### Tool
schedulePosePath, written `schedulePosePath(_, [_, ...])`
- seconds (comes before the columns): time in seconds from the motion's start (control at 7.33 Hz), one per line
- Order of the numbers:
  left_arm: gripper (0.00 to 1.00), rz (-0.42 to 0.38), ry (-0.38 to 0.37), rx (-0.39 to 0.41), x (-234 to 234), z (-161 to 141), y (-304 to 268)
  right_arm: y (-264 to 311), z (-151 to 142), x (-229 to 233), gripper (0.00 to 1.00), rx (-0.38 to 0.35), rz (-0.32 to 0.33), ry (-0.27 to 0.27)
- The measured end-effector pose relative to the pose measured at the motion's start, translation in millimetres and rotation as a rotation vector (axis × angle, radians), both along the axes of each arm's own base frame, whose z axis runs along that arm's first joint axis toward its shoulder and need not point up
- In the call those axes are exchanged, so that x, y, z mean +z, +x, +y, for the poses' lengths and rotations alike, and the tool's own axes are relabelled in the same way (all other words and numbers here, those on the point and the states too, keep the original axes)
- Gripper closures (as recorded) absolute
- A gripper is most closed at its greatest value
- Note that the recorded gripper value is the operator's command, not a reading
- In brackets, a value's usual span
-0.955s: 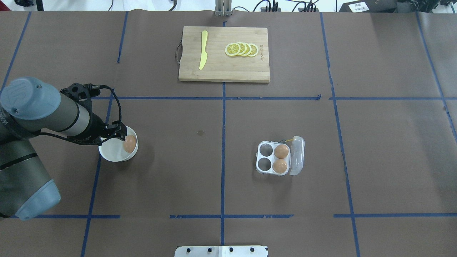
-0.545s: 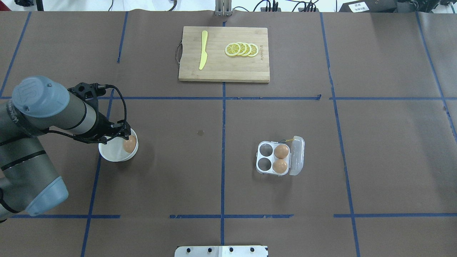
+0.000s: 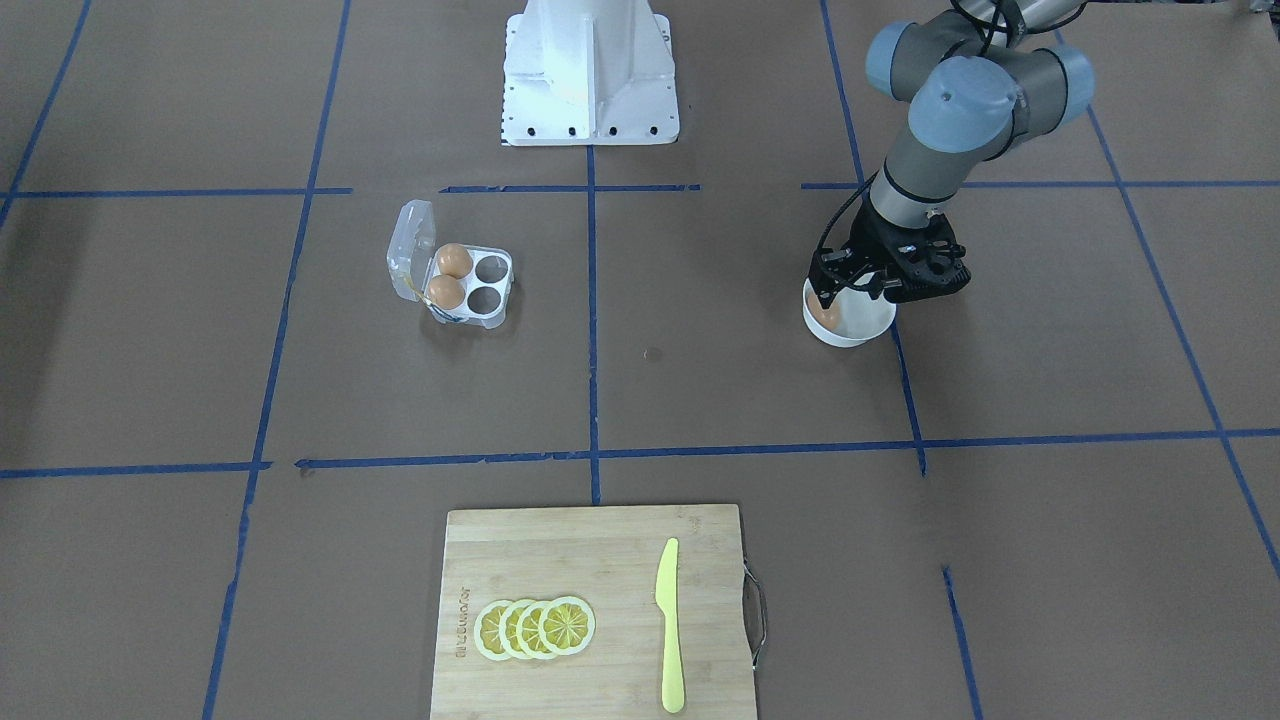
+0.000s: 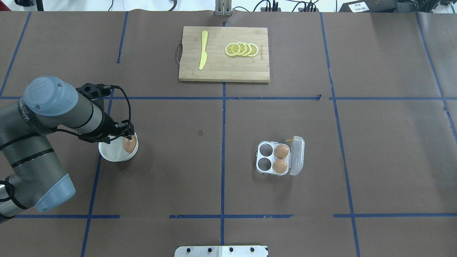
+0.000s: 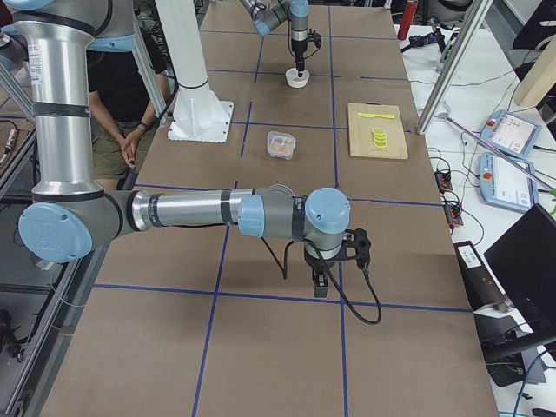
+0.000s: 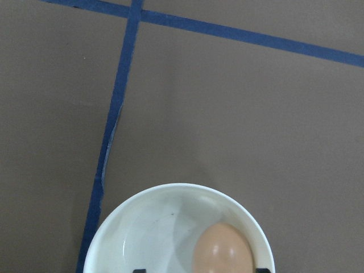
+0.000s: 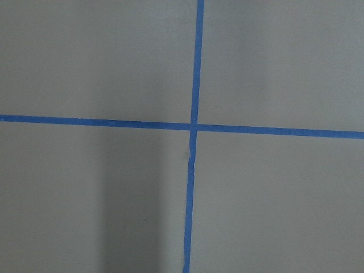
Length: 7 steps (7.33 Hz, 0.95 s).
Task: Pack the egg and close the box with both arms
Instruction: 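Close the left gripper around the brown egg inside the bowl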
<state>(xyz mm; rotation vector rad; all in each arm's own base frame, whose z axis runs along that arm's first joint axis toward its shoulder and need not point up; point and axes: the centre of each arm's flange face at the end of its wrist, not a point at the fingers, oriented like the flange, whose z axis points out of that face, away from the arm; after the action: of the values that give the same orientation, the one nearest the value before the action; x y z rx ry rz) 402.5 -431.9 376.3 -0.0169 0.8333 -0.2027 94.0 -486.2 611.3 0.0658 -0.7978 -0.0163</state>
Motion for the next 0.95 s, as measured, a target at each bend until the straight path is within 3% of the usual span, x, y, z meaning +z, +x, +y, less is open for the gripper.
schedulePosePath(0.95, [0.29, -0.018, -0.013, 0.036, 8.8, 8.6, 24.8, 0.0, 0.0, -0.1, 0.0, 0.001, 0.0, -0.001])
